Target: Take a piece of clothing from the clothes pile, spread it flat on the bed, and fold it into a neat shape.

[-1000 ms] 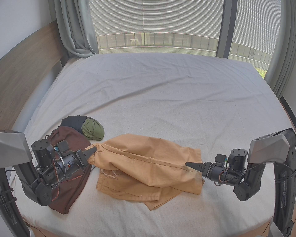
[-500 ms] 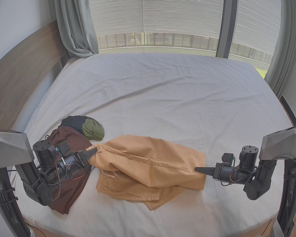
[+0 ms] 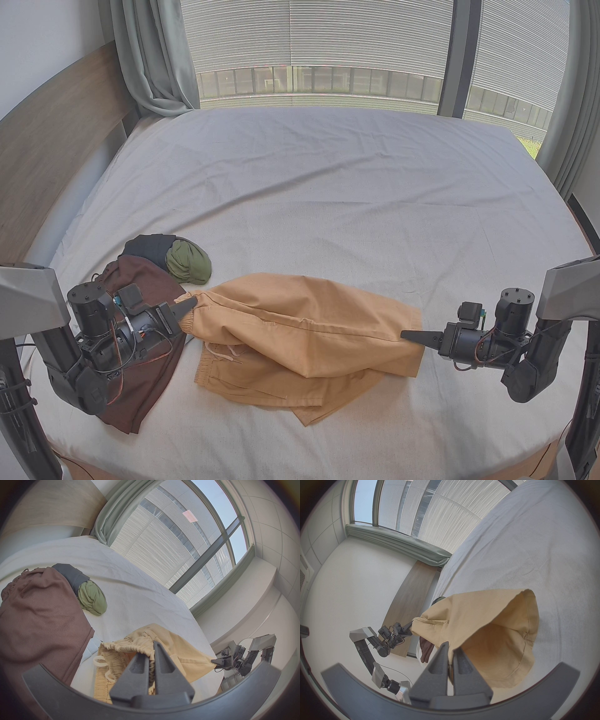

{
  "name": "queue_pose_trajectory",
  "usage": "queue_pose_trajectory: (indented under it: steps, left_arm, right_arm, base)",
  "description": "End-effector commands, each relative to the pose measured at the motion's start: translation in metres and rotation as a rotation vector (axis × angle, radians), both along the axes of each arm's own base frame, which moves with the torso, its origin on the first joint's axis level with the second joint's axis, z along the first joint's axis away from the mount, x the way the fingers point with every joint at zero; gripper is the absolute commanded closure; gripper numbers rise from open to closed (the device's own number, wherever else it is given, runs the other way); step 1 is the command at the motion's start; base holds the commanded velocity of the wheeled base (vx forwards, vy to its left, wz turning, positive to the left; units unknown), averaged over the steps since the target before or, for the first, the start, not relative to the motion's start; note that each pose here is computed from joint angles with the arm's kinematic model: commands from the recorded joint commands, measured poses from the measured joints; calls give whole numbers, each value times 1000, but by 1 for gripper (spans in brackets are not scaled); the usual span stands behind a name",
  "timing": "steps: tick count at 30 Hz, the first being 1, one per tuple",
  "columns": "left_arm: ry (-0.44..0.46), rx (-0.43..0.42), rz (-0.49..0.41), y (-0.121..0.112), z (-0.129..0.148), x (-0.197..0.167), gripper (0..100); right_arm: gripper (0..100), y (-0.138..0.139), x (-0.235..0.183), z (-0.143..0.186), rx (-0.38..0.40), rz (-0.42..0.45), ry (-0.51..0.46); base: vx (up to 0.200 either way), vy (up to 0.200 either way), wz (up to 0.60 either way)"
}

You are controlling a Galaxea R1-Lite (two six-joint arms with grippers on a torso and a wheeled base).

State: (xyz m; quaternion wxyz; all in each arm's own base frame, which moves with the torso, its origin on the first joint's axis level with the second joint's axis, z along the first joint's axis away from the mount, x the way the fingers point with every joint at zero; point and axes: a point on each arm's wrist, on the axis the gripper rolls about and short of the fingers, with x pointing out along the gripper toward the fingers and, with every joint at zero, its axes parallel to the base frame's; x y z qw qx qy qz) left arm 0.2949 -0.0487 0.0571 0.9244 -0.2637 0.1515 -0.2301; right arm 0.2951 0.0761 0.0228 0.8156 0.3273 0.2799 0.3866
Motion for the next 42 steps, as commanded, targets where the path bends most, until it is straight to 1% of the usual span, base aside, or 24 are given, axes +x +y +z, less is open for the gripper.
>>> queue_pose_trajectory:
  steps: [1,3,4,10,14,16,21,28,35,42]
  left_arm:
    - [-28,-4,3,0,5,3,100]
    - [-48,-6,7,2,9,5,100]
    - [-75,-11,14,3,17,5,100]
    - [-131,-18,18,5,34,2,100]
    - [-145,-20,18,5,38,1,100]
    - [-149,-20,18,5,39,1,100]
    - [-174,-23,20,6,46,-1,100]
    - [-198,-26,29,9,53,-2,100]
    - [-246,-33,29,9,67,-8,100]
    - [-268,-35,27,10,73,-10,100]
  right_arm:
    - [100,0,-2,12,1,2,-50]
    - [100,-1,-4,19,0,0,-75]
    - [100,-1,-6,24,-1,3,-93]
    - [100,-2,-12,45,4,-2,-164]
    - [100,-2,-16,57,7,-25,-204]
    - [100,-3,-18,61,10,-25,-216]
    - [100,-4,-26,82,28,-27,-282]
    - [100,-5,-29,89,34,-27,-308]
    - [100,-5,-31,95,39,-26,-326]
    - [100,-5,-35,103,47,-27,-359]
  base:
    - [0,0,0]
    - [0,0,0]
    - [0,0,0]
    - [0,0,0]
    - [0,0,0]
    - [0,0,0]
    - [0,0,0]
    - [0,0,0]
    - [0,0,0]
    - [0,0,0]
